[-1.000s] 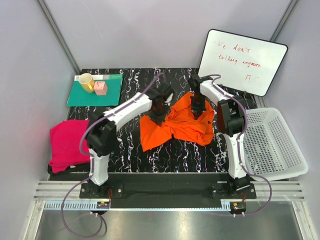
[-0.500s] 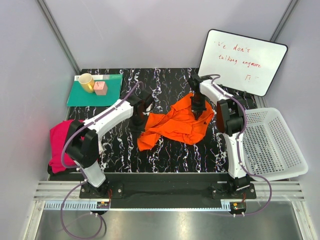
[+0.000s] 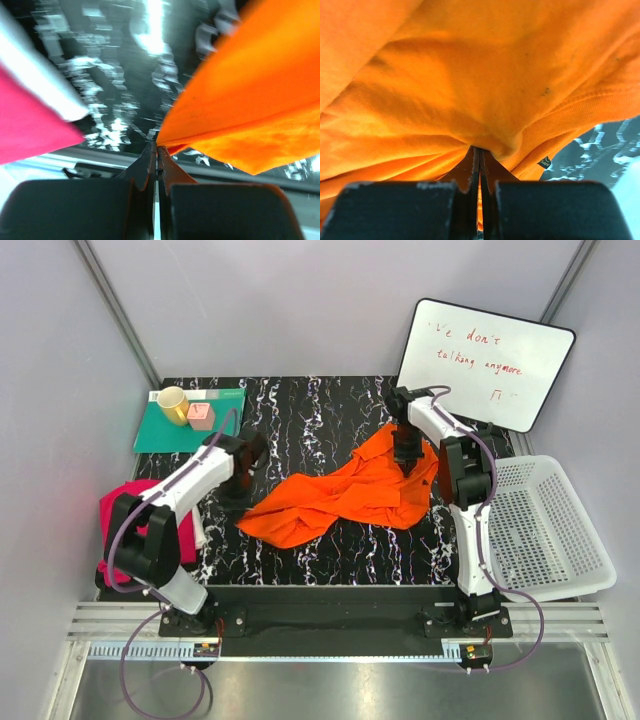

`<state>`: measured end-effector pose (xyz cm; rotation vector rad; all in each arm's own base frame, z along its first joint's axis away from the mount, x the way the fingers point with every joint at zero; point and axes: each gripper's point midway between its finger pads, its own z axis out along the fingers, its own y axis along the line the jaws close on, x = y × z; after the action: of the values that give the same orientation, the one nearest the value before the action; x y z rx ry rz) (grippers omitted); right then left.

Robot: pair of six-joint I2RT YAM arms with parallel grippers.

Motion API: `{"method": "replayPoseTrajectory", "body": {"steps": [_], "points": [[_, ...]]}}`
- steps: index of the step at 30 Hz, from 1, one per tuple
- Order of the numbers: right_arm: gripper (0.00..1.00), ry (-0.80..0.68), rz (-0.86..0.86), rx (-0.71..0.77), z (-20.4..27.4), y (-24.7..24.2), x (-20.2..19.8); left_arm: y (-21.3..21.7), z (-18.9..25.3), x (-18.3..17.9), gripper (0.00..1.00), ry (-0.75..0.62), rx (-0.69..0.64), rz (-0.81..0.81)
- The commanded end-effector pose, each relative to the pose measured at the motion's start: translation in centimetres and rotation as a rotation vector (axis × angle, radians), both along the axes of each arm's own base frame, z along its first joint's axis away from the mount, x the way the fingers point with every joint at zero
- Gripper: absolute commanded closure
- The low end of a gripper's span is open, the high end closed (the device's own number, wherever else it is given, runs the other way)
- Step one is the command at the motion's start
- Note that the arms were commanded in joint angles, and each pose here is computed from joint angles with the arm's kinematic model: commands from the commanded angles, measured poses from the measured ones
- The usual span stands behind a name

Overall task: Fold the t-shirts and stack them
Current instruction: Flatten out the tshirt

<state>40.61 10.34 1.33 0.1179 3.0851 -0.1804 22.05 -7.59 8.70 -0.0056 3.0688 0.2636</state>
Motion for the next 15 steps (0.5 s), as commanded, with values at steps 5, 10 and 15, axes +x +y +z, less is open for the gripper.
{"method": "replayPoseTrajectory", "body": {"steps": [5, 10, 15], "points": [[1.00, -0.040, -0.027, -0.147, -0.3, -4.5, 1.7, 8.1, 1.5, 0.0, 1.00, -0.024, 0.181, 0.257], [1.00, -0.041, -0.017, -0.112, 0.0, -3.9, 1.8, 9.7, 1.1, 0.1, 0.71, 0.000, 0.216, 0.302], [0.94, -0.087, 0.001, -0.053, 2.1, -3.0, 2.3, 8.1, 3.4, 3.2, 0.19, -0.097, 0.144, 0.270]]}}
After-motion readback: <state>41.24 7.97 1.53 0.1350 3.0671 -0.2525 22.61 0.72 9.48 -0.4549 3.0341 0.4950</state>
